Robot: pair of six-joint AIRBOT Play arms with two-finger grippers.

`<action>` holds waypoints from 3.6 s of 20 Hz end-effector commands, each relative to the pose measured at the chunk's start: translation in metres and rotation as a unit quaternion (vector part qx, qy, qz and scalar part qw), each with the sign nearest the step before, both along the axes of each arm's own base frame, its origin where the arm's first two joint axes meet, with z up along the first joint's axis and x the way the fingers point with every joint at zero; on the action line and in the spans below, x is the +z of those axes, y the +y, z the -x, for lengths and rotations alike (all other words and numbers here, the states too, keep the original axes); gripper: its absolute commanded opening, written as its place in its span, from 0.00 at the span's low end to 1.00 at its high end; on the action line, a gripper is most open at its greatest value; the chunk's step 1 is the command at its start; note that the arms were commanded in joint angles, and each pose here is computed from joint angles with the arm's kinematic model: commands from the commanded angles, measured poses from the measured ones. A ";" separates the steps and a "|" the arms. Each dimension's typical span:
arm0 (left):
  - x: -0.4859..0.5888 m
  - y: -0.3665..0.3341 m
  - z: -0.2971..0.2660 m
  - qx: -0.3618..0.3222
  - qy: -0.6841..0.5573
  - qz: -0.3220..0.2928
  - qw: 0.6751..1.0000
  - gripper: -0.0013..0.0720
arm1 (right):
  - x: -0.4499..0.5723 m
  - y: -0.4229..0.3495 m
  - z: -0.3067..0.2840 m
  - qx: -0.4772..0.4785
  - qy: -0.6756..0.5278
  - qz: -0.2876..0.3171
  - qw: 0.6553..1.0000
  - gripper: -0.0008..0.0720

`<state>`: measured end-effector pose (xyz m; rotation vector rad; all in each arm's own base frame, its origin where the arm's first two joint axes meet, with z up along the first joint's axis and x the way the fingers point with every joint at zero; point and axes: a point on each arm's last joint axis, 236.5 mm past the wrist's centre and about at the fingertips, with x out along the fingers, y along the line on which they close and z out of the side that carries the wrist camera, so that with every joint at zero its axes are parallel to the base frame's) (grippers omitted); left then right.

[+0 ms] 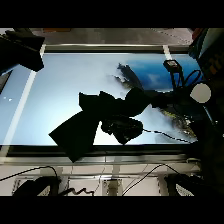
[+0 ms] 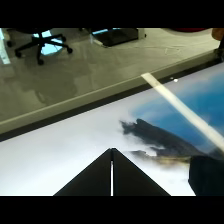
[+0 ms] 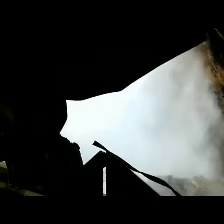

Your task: Fold the clothes and pants, and hang the long-sleeved shirts on hangers.

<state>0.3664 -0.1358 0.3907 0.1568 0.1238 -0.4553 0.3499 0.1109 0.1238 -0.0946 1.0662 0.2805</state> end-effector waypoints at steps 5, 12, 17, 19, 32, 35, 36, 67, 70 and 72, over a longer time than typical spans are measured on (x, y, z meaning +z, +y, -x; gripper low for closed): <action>0.001 -0.001 -0.001 -0.001 0.000 0.005 1.000 0.05 | -0.059 -0.033 0.058 0.139 0.120 0.050 0.982 0.05; 0.000 -0.011 0.005 -0.021 0.013 0.025 0.999 0.32 | -0.133 0.024 0.084 0.144 0.123 -0.100 0.977 0.59; -0.031 -0.019 0.017 -0.037 0.095 0.037 0.994 0.75 | -0.166 0.033 0.062 0.076 0.091 -0.146 0.982 0.67; -0.036 -0.021 0.020 -0.041 0.108 0.037 0.993 0.75 | -0.172 0.046 0.058 0.084 0.096 -0.172 0.977 0.68; -0.180 0.084 0.039 0.087 0.341 -0.037 0.935 0.71 | -0.186 0.078 0.041 0.181 0.027 -0.141 0.973 0.61; -0.243 0.101 0.070 0.110 0.411 -0.020 0.905 0.70 | -0.179 0.078 0.030 0.174 0.006 -0.139 0.975 0.18; -0.266 0.098 0.084 0.109 0.434 -0.008 0.894 0.71 | -0.176 0.079 0.027 0.174 0.001 -0.139 0.975 0.15; -0.504 0.035 0.225 0.174 0.727 0.185 0.638 0.71 | -0.148 0.091 0.005 0.146 -0.032 -0.180 0.972 0.08; -0.512 0.015 0.202 0.140 0.705 0.199 0.666 0.49 | -0.148 0.091 0.006 0.147 -0.031 -0.181 0.972 0.08; -0.505 0.006 0.177 0.124 0.674 0.227 0.692 0.21 | -0.148 0.091 0.006 0.148 -0.030 -0.181 0.972 0.08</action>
